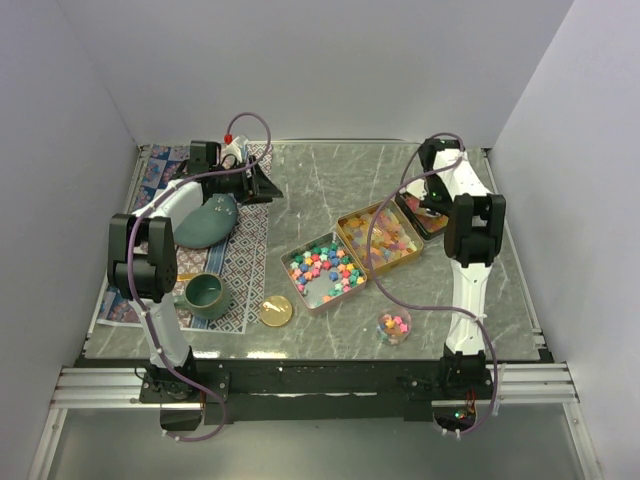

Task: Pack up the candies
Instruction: Scoop the fake candies from the storage box.

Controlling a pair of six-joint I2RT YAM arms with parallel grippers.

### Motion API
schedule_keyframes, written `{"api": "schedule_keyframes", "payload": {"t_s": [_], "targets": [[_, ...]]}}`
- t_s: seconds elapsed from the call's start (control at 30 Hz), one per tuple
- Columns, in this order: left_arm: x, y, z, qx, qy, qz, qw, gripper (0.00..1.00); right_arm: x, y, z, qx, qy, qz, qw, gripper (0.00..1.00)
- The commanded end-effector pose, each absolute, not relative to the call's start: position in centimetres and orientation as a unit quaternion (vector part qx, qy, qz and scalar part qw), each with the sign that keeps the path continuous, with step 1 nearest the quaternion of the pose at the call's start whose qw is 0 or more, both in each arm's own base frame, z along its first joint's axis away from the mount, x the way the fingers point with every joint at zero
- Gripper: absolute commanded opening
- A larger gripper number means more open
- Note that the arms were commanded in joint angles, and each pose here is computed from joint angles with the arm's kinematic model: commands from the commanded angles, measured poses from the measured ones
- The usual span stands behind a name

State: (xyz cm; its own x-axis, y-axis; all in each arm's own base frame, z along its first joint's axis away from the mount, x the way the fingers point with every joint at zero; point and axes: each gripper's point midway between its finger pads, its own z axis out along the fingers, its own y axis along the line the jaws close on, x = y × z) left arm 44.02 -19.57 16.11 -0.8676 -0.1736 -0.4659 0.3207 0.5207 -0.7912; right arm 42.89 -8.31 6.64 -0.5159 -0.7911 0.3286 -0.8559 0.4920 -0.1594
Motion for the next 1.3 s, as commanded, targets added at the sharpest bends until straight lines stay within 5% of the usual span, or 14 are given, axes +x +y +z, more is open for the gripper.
{"api": "schedule_keyframes", "payload": {"t_s": [0.0,0.77,1.27], "targets": [[44.4,-18.8,17.3,0.076,0.835,-0.469,0.278,0.65,44.0,-1.3,2.4,0.478,-0.878,0.003,0.0,0.0],[46.0,-18.6,17.4,0.078,0.837,-0.465,0.278,0.64,45.5,1.7,3.8,0.405,-0.91,-0.033,-0.082,0.0],[45.8,-18.8,17.6,0.082,0.836,-0.467,0.277,0.64,44.1,1.1,-0.4,0.376,-0.921,-0.054,-0.088,0.0]]}}
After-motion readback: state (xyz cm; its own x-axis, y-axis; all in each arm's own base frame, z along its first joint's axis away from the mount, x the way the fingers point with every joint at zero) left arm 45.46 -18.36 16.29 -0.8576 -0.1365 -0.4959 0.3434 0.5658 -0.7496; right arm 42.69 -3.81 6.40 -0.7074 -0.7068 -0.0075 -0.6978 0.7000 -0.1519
